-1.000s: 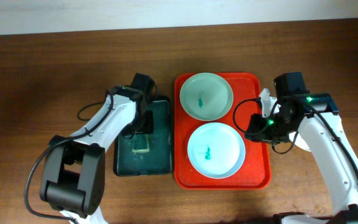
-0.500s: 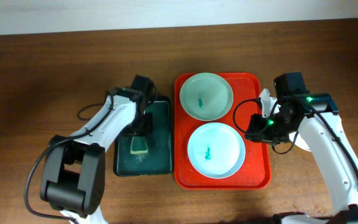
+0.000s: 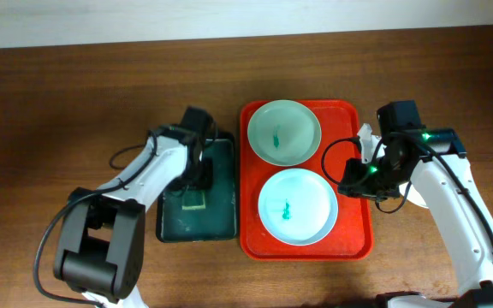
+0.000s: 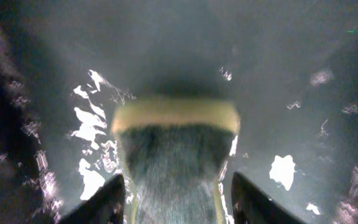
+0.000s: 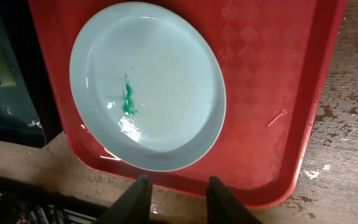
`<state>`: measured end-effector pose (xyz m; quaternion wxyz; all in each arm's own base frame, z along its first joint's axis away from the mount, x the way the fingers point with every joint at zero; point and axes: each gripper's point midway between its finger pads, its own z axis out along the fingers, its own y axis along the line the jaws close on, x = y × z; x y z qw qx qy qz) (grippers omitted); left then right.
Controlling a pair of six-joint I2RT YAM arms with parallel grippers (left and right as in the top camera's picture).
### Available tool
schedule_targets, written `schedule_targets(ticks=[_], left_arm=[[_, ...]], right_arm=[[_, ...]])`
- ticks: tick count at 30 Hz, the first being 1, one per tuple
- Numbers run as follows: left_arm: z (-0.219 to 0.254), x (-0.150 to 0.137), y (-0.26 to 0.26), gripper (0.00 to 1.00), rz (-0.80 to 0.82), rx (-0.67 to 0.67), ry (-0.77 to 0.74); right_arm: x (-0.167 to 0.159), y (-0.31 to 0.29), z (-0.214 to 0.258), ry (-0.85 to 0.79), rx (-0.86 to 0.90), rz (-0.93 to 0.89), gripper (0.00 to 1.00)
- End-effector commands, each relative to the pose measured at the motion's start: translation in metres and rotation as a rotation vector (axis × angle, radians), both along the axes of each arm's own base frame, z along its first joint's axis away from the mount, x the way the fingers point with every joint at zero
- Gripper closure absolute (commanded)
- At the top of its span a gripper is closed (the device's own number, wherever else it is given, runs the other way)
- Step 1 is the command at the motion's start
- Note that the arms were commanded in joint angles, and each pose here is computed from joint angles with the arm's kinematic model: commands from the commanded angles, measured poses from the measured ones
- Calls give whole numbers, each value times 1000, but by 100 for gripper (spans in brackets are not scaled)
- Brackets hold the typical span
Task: Clean dirty plates on tray and stack at the side
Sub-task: 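Bring the sponge over the plate held by the right gripper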
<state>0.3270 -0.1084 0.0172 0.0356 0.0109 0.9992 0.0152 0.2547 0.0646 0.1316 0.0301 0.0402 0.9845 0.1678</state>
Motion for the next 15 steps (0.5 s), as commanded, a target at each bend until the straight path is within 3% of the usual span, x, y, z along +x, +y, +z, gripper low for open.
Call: schedule_targets(ticks=[1, 2, 3, 10, 15], left_arm=[[-18, -12, 1, 74, -8, -11, 1], [-18, -13, 1, 96, -8, -11, 3], [-17, -14, 1, 100, -8, -10, 8], [31, 0, -4, 100, -8, -17, -13], [61, 8, -7, 100, -9, -35, -50]], right_arm=[[1, -5, 1, -2, -29, -1, 68], [-1, -5, 0, 3, -30, -1, 68], [-2, -5, -2, 8, -30, -1, 68], [-1, -23, -30, 29, -126, -116, 69], [14, -22, -39, -10, -128, -73, 69]])
